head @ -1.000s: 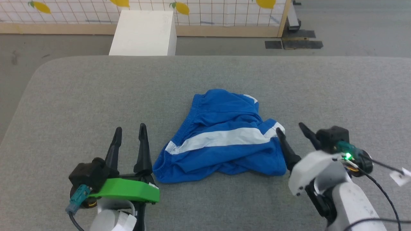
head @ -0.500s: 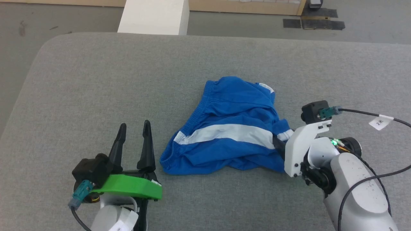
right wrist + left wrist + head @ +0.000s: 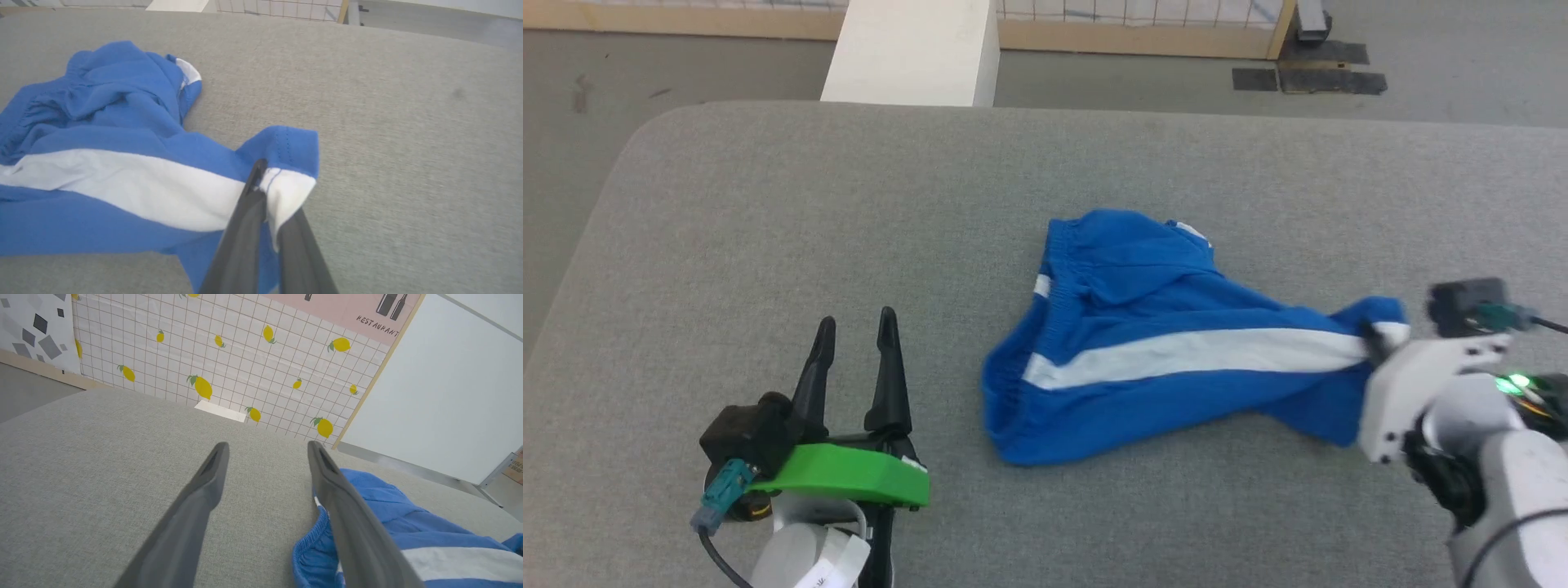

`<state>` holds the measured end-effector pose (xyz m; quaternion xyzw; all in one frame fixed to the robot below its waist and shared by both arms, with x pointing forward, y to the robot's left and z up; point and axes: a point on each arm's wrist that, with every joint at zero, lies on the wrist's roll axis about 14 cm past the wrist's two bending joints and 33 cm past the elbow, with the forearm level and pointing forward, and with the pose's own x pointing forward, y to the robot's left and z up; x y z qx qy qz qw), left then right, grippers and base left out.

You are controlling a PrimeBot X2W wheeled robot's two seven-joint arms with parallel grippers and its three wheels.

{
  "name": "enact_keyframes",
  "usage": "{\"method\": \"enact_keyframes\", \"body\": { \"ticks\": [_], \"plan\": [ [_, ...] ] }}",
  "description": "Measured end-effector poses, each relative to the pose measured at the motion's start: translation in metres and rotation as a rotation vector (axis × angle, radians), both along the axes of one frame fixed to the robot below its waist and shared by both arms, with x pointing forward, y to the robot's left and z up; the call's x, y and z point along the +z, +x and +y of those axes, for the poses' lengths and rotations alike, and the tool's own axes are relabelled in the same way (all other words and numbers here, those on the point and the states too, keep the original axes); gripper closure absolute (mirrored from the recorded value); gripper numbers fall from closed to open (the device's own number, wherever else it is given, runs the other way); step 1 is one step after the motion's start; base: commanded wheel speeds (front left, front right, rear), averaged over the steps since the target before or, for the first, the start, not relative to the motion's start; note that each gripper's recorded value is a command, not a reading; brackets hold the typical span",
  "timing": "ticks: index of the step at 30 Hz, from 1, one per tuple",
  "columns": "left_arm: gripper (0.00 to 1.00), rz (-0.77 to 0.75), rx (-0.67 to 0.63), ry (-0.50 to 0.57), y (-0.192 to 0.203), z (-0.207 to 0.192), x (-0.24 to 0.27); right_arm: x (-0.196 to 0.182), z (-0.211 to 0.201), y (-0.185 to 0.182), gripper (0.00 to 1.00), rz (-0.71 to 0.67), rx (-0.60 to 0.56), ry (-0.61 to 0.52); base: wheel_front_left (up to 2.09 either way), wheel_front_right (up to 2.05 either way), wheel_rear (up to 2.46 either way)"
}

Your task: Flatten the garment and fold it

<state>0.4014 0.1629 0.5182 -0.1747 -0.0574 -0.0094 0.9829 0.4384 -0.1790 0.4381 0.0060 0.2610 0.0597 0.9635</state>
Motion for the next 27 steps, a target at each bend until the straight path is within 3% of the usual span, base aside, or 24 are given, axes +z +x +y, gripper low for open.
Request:
{"method": "enact_keyframes", "body": {
  "ticks": [7,8,9,10,18,24,27],
  "plan": [
    [0.00,0.001,-0.035,-0.002,0.001,-0.012,0.000,-0.015,-0.059,-0.032,1.00,0.057,-0.194,-0.039,0.00,0.00,0.00],
    [0.00,0.005,-0.041,-0.002,0.001,-0.014,-0.001,-0.018,-0.063,-0.035,0.83,0.067,-0.214,-0.031,0.00,0.00,0.00],
    [0.00,0.010,-0.048,-0.002,0.000,-0.016,-0.003,-0.019,-0.064,-0.037,0.25,0.071,-0.226,-0.022,0.00,0.00,0.00],
    [0.00,0.015,-0.055,-0.001,0.000,-0.018,-0.005,-0.020,-0.065,-0.038,0.00,0.069,-0.232,-0.018,0.00,0.00,0.00],
    [0.00,0.035,-0.157,0.010,-0.005,-0.048,-0.012,0.014,-0.072,-0.046,0.00,-0.180,-0.259,-0.047,0.00,0.00,0.00],
    [0.00,0.048,-0.285,0.029,-0.009,-0.089,-0.015,0.050,-0.067,-0.066,0.00,-0.445,-0.232,-0.080,0.00,0.00,0.00],
    [0.00,0.054,-0.359,0.047,-0.008,-0.113,-0.015,0.055,-0.062,-0.078,0.00,-0.510,-0.222,-0.071,0.00,0.00,0.00]
  ]
}}
